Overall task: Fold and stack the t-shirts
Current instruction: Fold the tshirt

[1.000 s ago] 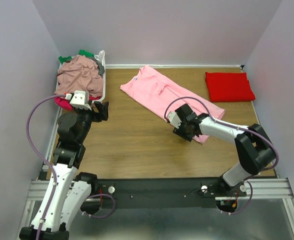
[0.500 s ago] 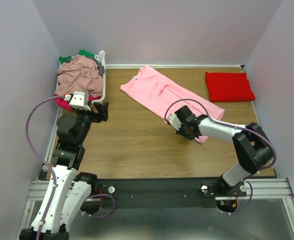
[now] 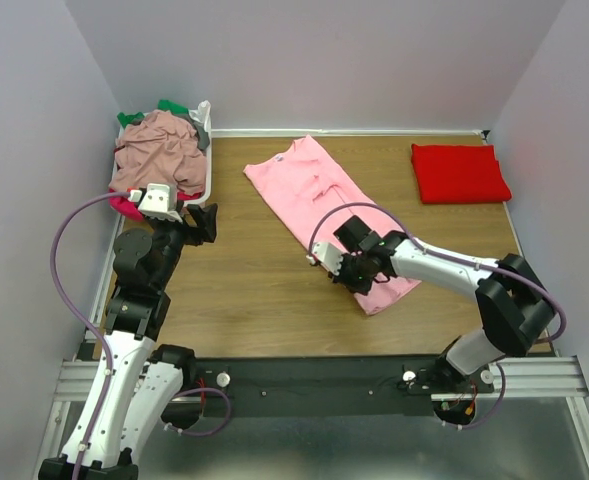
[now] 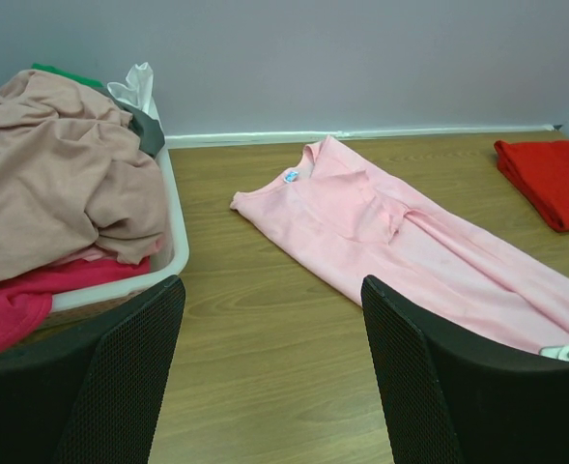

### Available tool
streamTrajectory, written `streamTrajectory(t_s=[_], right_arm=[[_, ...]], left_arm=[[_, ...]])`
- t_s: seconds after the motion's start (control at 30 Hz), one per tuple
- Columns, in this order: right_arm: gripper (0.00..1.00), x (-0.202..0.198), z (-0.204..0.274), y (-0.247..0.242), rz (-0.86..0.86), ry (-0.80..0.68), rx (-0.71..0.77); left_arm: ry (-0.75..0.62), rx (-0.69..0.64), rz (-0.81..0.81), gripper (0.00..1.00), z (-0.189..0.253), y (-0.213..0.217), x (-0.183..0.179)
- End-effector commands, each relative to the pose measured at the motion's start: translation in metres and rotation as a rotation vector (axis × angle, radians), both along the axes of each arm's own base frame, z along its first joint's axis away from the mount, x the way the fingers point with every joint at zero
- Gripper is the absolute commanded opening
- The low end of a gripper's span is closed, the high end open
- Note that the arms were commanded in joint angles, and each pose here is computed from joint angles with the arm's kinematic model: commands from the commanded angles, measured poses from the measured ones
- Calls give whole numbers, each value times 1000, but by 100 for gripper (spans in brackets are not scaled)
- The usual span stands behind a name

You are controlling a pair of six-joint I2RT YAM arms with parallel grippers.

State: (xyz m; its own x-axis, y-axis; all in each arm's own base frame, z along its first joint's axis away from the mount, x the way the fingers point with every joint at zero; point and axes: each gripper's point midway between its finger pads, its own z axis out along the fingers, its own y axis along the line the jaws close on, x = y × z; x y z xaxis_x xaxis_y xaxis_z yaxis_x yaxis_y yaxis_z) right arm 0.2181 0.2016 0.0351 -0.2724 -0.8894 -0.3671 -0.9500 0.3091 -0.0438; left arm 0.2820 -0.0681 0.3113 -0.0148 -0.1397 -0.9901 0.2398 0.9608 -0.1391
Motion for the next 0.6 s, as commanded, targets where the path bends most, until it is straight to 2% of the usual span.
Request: streamTrajectory(t_s=[0.0, 0.2, 0.23, 0.3, 0.33, 0.4, 0.43, 0.5, 0.53, 0.57], right_arm=[[1, -28, 5, 33, 95, 123, 44], [8, -42, 16, 59, 175, 163, 32], [18, -42, 23, 60, 180, 159, 40], [27, -41, 33, 58, 207, 141, 38], [37, -41, 41, 52, 213, 126, 19], [48, -33, 57, 37, 205, 74, 7], [55, -24, 69, 27, 162, 55, 31], [62, -14, 83, 17, 110, 37, 77], [65, -9, 89, 11, 86, 30, 101], [74, -2, 101, 0, 39, 10, 152]], left_arm=[[-23, -6, -16, 82, 3, -3, -1], [-26, -5, -17, 81, 4, -3, -2], [-27, -4, -19, 82, 4, -3, -2], [-30, -4, -26, 82, 5, -5, -2], [-29, -2, -37, 82, 4, -7, -2], [-29, 4, -60, 82, 3, -11, -1], [-31, 6, -89, 82, 2, -16, -2], [-31, 7, -135, 84, 1, -23, -2], [-27, 8, -208, 84, -3, -36, -6], [-9, 8, -242, 84, -8, -41, -6]])
